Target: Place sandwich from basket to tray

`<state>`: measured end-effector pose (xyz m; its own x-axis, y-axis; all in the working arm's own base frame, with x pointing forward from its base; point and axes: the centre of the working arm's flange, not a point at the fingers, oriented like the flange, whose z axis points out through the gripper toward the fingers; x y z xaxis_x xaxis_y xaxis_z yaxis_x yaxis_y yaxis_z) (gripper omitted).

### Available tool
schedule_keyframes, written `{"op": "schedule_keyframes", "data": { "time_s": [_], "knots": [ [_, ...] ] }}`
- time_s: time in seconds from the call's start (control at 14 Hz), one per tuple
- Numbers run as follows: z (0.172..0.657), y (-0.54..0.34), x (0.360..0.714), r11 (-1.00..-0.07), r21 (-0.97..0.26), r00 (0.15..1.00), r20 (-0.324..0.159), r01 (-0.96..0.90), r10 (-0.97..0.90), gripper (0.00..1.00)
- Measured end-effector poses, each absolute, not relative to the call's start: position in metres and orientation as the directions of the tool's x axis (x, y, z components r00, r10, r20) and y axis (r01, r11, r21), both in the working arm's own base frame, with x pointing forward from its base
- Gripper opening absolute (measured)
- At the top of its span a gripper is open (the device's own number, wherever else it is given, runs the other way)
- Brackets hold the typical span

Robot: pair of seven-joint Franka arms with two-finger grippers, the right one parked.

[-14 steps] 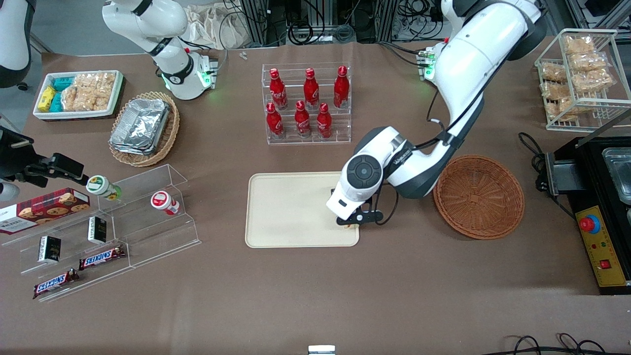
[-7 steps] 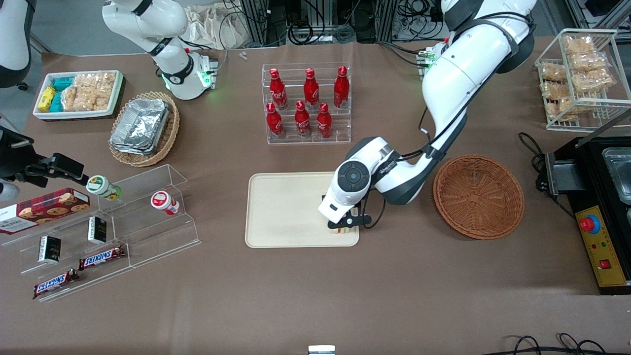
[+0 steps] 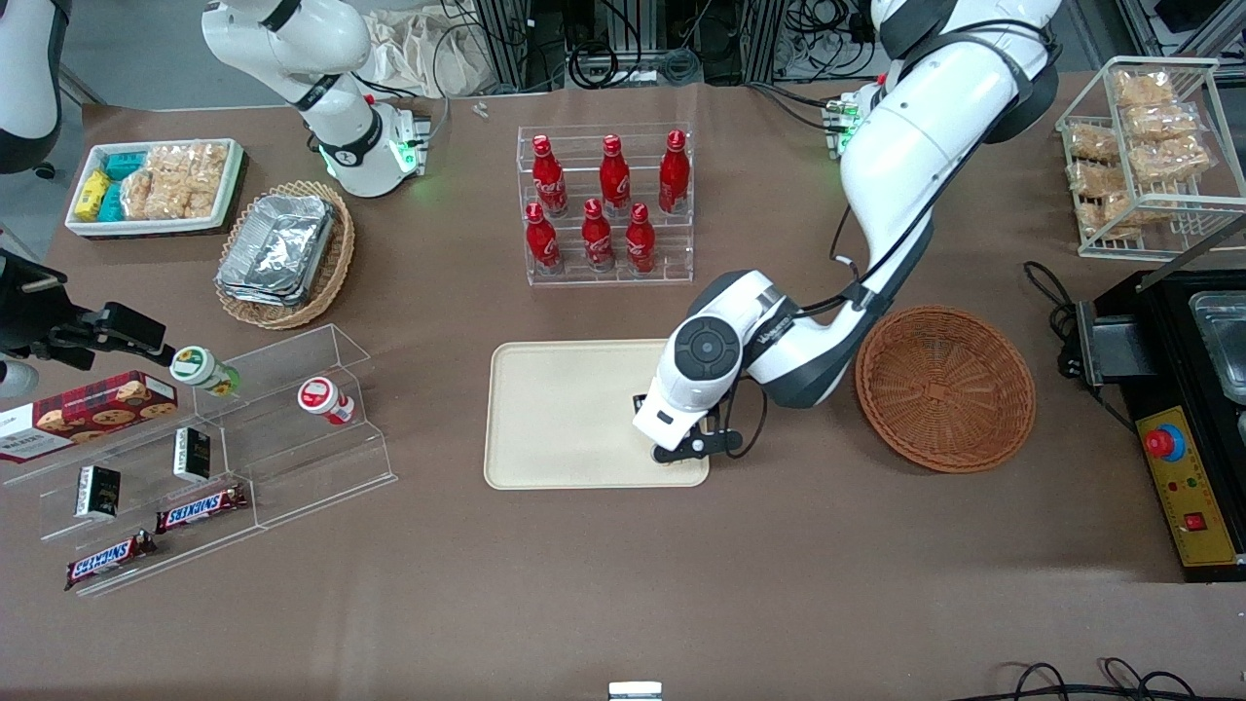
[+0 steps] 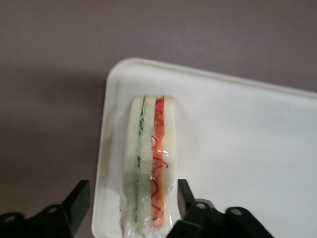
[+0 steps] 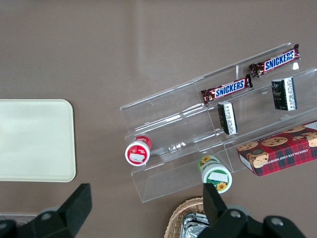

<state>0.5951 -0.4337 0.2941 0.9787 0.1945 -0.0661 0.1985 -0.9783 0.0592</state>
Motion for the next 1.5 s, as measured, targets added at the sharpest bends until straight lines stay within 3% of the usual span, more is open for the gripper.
{"op": "schedule_keyframes", "data": {
  "time_s": [0.14, 0.36, 0.5, 0.79, 1.07, 1.5],
  "knots": [
    [0.356, -0.398, 0.615, -0.967, 0.054, 0.969, -0.008, 0.248, 0.248, 1.0],
    [0.448, -0.317, 0.632, -0.94, 0.002, 0.939, 0.059, 0.34, 0.339, 1.0],
    [0.49, -0.288, 0.624, -0.932, -0.008, 0.928, 0.103, 0.361, 0.358, 1.0],
    [0.534, -0.222, 0.595, -0.943, 0.021, 0.94, 0.07, 0.332, 0.333, 1.0],
    [0.557, -0.193, 0.571, -0.947, -0.002, 0.942, 0.098, 0.322, 0.32, 1.0],
    [0.565, -0.151, 0.567, -0.964, -0.018, 0.961, 0.077, 0.267, 0.265, 1.0]
  ]
}}
